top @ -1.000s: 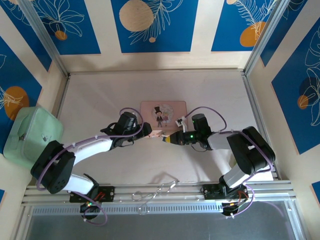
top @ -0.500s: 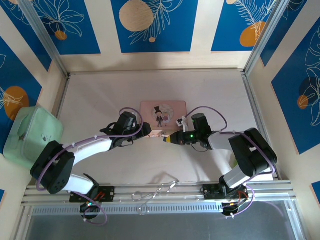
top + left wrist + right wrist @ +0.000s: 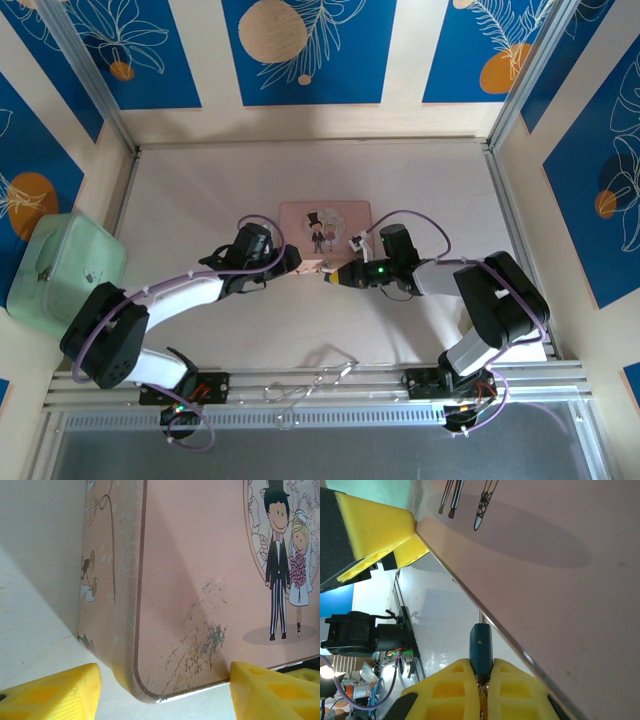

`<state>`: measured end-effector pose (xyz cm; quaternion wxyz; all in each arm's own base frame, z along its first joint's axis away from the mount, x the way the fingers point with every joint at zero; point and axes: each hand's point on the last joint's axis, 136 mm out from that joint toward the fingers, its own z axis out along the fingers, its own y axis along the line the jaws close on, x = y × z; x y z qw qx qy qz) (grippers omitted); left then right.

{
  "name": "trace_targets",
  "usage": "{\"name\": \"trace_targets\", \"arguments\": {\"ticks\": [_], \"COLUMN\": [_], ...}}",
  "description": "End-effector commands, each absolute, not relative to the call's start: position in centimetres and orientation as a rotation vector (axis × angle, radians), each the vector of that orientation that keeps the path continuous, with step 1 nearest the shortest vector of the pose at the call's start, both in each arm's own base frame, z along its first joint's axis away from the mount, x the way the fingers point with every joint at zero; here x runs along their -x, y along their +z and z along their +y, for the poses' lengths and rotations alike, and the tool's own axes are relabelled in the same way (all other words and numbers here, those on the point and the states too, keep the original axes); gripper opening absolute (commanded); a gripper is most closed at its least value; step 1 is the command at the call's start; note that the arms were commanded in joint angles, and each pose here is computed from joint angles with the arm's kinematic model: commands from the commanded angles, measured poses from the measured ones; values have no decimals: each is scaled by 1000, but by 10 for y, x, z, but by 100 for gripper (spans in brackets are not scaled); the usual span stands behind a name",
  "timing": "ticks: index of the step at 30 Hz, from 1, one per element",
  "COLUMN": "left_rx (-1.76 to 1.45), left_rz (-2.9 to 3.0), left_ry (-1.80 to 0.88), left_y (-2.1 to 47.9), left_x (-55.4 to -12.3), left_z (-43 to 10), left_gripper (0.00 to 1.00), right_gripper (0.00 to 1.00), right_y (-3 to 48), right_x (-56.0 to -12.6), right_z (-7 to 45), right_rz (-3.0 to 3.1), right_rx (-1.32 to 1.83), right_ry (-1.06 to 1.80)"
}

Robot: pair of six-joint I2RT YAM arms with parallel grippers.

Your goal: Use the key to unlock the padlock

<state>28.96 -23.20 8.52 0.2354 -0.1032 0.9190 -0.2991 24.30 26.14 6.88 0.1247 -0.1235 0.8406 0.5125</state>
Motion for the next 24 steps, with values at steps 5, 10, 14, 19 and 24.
{"name": "trace_targets", "arguments": {"ticks": [5, 10, 14, 19, 24], "left_rx": [306, 303, 302, 303, 298], "left_rz": [2644, 2644, 2645, 2648, 2653], "left_ry": [-711, -704, -698, -698, -694], "left_y": [57, 58, 57, 56, 56], "left_x": [-269, -271, -272, -273, -272], "left_z": [-212, -211, -210, -210, -210], "left_gripper": [67, 67, 67, 67, 67], "right_gripper": [0, 0, 0, 0, 0], "right_y": [36, 38, 40, 37, 42], "right_x": [-230, -228, -229, -229, -233], "right_z": [249, 246, 244, 249, 252], "right_rz": [2661, 2681, 2700, 2717, 2684], "right_rx": [242, 281, 294, 269, 253], "right_ry": [1368, 1324, 1321, 1445, 1574]}}
